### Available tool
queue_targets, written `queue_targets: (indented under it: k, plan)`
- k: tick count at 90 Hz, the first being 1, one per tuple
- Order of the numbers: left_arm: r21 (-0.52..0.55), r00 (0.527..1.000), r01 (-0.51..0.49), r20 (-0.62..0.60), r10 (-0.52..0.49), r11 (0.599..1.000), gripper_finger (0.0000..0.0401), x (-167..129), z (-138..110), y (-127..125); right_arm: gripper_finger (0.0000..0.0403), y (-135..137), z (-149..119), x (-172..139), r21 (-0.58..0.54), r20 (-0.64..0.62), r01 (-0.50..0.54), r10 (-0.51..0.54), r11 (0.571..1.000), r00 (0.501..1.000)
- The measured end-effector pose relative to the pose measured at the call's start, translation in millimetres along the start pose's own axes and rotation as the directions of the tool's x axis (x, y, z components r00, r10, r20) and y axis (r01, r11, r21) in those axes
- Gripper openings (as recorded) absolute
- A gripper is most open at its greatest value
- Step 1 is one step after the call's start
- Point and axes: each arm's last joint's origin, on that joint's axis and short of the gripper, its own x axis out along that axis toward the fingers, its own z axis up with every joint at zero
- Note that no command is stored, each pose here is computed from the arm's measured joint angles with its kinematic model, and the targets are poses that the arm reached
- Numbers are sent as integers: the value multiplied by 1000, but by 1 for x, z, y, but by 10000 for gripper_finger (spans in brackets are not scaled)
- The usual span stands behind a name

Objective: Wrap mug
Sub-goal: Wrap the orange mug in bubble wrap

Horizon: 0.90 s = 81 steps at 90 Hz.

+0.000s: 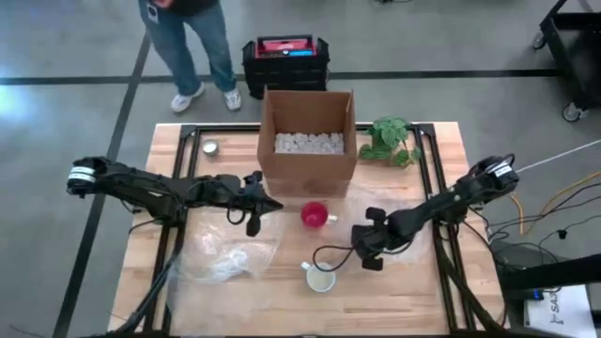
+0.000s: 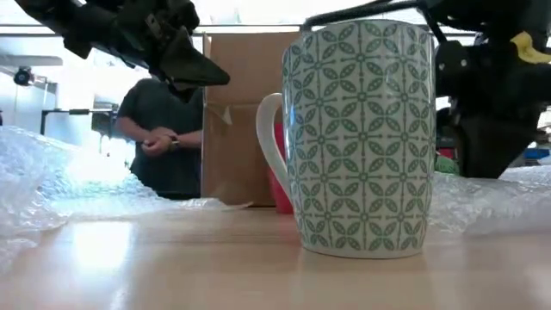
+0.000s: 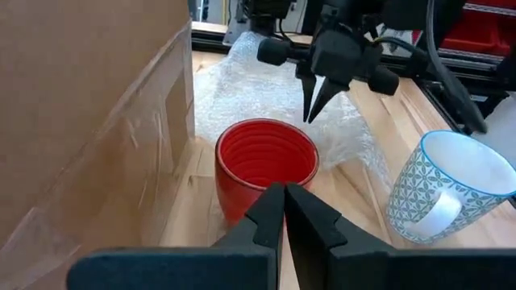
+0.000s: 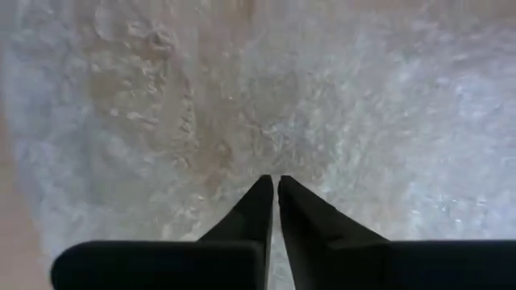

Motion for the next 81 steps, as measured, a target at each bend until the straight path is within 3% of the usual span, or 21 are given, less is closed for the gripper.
queue_targets:
  k: [20,43,55,67,81]
  plan:
    - [0,1000,0,0,0,1000,0,0,0,0,38,2,-1,-15,53,38,-64,62,997,997]
    - [-1,1000,0,0,0,1000,0,0,0,0,144,10,3,13,1,18,-32,32,999,999]
    - [-1,1000,0,0,0,1000,0,0,0,0,172,9,3,28,-16,-16,10,-11,1000,1000]
    - [-1,1000,0,0,0,1000,0,0,0,0,148,10,2,33,-18,-31,22,-23,1000,999]
    - [-1,1000,0,0,0,1000,0,0,0,0,54,8,2,29,-22,-26,17,-17,1000,1000]
